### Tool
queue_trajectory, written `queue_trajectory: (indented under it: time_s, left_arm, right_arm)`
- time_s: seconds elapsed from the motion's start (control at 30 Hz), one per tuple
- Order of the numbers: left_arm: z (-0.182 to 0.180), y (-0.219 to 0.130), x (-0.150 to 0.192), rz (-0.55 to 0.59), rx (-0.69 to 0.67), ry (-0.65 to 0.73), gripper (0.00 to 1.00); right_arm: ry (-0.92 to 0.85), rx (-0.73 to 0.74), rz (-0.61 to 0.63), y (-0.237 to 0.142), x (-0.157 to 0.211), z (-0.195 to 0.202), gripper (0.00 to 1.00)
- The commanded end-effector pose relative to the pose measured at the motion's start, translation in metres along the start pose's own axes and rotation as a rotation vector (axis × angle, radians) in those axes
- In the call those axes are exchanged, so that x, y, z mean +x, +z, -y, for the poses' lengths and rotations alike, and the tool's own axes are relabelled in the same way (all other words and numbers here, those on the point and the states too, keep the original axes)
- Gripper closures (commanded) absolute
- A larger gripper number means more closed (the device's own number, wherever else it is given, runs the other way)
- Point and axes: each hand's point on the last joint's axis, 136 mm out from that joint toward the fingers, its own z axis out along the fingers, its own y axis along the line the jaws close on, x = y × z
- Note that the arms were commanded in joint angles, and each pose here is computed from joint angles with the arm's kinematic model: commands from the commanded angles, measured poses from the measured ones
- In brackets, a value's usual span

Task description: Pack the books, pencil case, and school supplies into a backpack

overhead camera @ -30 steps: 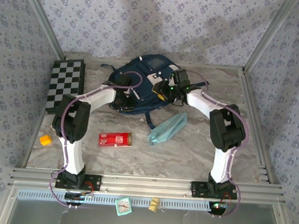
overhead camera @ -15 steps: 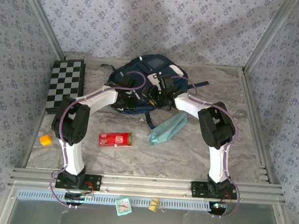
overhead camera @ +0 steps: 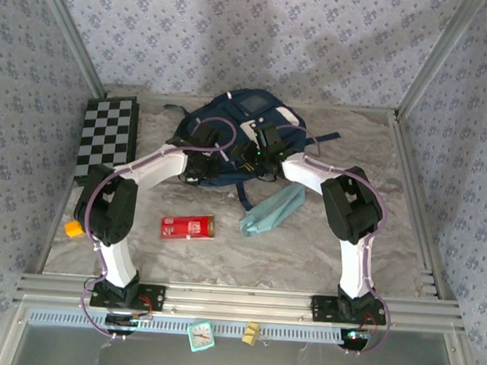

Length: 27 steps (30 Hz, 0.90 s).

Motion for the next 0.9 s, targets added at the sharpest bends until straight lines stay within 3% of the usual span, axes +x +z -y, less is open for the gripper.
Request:
queue_trajectory:
  time_s: [0.0, 0.13, 0.27, 0.4, 0.5, 0.57, 0.7, 0.73, 0.87]
  left_arm:
    - [-0.010, -0.020, 0.013, -0.016, -0.041, 0.038, 1.00]
    - [0.003, -0.026, 0.032, -0.051, 0.003, 0.060, 1.00]
    - [0.042, -0.031, 0.057, -0.079, 0.067, 0.116, 1.00]
    - [0.067, -0.029, 0.060, -0.071, 0.072, 0.127, 1.00]
    - [0.057, -0.015, 0.051, -0.065, -0.007, 0.102, 1.00]
    - [0.051, -0.010, 0.043, -0.076, -0.027, 0.083, 1.00]
    - [0.062, -0.026, 0.010, 0.067, 0.045, 0.076, 0.99]
    - [0.060, -0.028, 0.003, 0.079, 0.044, 0.052, 0.93]
    - [0.056, -0.020, -0.017, 0.057, 0.050, -0.007, 0.88]
  right_arm:
    - [-0.044, 0.061, 0.038, 0.003, -0.033, 0.018, 0.54]
    - [-0.082, 0.034, 0.049, -0.008, -0.059, 0.019, 0.61]
    - [-0.146, 0.039, 0.030, -0.020, -0.082, 0.018, 0.68]
    - [-0.152, 0.013, 0.039, -0.029, -0.112, 0.021, 0.71]
    - [-0.139, 0.018, 0.000, -0.031, -0.122, 0.027, 0.72]
    - [-0.160, 0.040, -0.001, -0.037, -0.114, 0.029, 0.69]
    - [-0.152, 0.024, -0.025, -0.044, -0.088, 0.029, 0.62]
    - [-0.134, 0.013, -0.027, -0.044, -0.085, 0.030, 0.60]
    - [-0.082, -0.010, -0.046, -0.046, -0.066, 0.026, 0.43]
